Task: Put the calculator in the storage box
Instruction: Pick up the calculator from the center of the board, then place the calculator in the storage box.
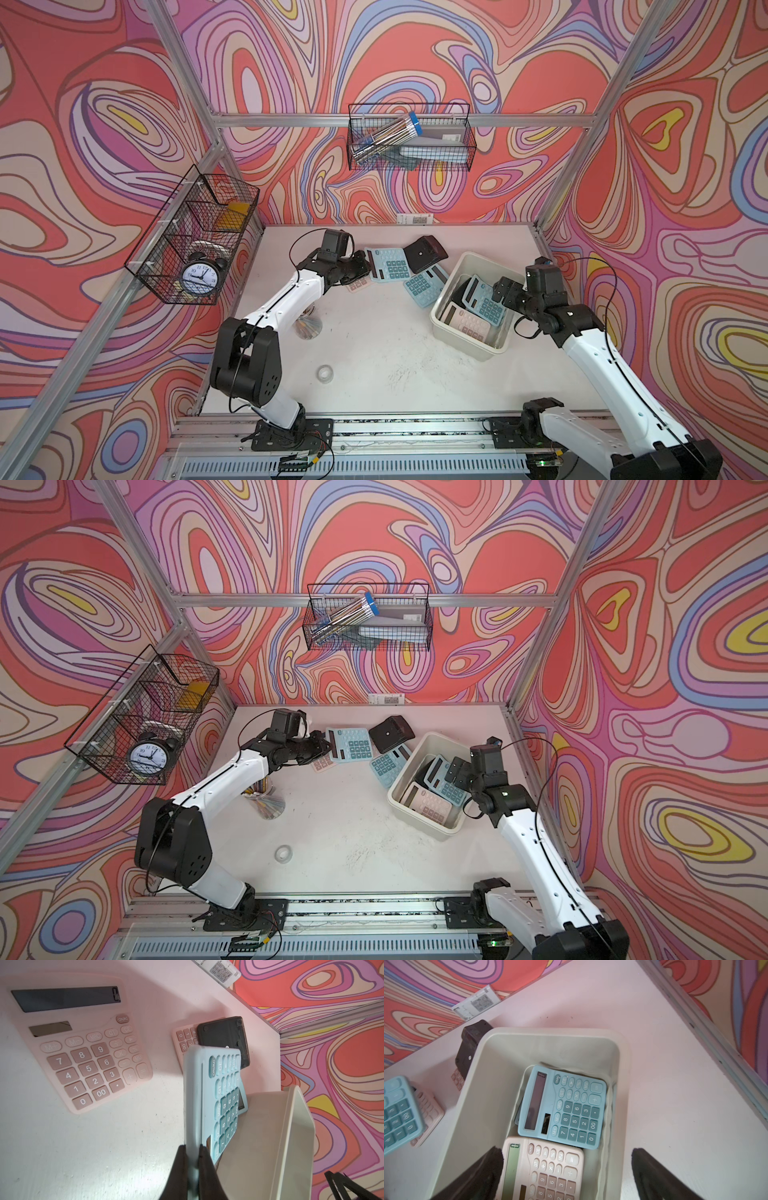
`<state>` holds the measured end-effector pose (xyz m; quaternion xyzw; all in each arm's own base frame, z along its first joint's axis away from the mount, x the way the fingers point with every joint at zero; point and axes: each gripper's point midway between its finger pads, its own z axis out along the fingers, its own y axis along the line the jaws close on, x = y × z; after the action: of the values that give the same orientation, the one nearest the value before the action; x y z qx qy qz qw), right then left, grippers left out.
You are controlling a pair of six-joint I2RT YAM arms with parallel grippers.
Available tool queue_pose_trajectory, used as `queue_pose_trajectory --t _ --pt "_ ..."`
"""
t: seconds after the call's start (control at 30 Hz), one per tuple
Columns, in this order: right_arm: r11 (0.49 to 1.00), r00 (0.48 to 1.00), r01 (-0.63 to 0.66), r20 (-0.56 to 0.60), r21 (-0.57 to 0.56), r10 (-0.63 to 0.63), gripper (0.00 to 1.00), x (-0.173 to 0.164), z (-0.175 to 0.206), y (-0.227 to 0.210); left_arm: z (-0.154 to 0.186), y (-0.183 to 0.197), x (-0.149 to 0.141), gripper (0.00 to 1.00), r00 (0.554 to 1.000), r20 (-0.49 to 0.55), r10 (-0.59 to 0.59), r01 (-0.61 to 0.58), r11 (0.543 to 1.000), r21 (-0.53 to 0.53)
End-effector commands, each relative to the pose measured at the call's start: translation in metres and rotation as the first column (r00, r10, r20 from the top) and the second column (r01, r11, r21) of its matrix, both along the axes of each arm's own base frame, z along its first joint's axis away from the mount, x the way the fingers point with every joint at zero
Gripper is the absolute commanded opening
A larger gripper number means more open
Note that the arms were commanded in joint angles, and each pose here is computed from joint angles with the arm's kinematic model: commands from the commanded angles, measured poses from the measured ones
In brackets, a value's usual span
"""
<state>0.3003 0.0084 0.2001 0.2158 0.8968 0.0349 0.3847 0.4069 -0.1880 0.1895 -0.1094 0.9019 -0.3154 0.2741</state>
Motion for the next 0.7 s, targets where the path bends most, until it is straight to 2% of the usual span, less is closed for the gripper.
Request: queue_pose_trajectory --t 0.0,0.17,0.37,0.53,0.67 --pt "0.982 0.984 0.178 0.010 -0.061 -0.178 0.98 -0.006 0.011 -0.030 0.022 -0.013 -0.024 0.00 0.995 0.043 -0.091 0.090 0.996 0.026" --pt "0.954 0.958 0.284 -0.013 -0.093 -0.287 0.98 -0.016 0.012 -0.045 0.060 -0.042 -0.051 0.00 0.971 0.111 -0.212 0.210 0.977 0.034" --pt "0.944 0.948 0.314 -0.026 -0.105 -0.318 0.98 -0.023 0.009 -0.050 0.093 -0.080 -0.080 0.00 0.922 0.159 -0.353 0.348 0.936 0.059" --pt "0.942 0.946 0.319 -0.030 -0.107 -0.324 0.98 -0.025 0.008 -0.051 0.102 -0.112 -0.097 0.00 0.871 0.156 -0.465 0.452 0.885 0.116" --pt "0.939 0.943 0.324 -0.037 -0.113 -0.330 0.98 -0.026 0.007 -0.052 0.093 -0.135 -0.105 0.00 0.831 0.101 -0.546 0.526 0.832 0.174"
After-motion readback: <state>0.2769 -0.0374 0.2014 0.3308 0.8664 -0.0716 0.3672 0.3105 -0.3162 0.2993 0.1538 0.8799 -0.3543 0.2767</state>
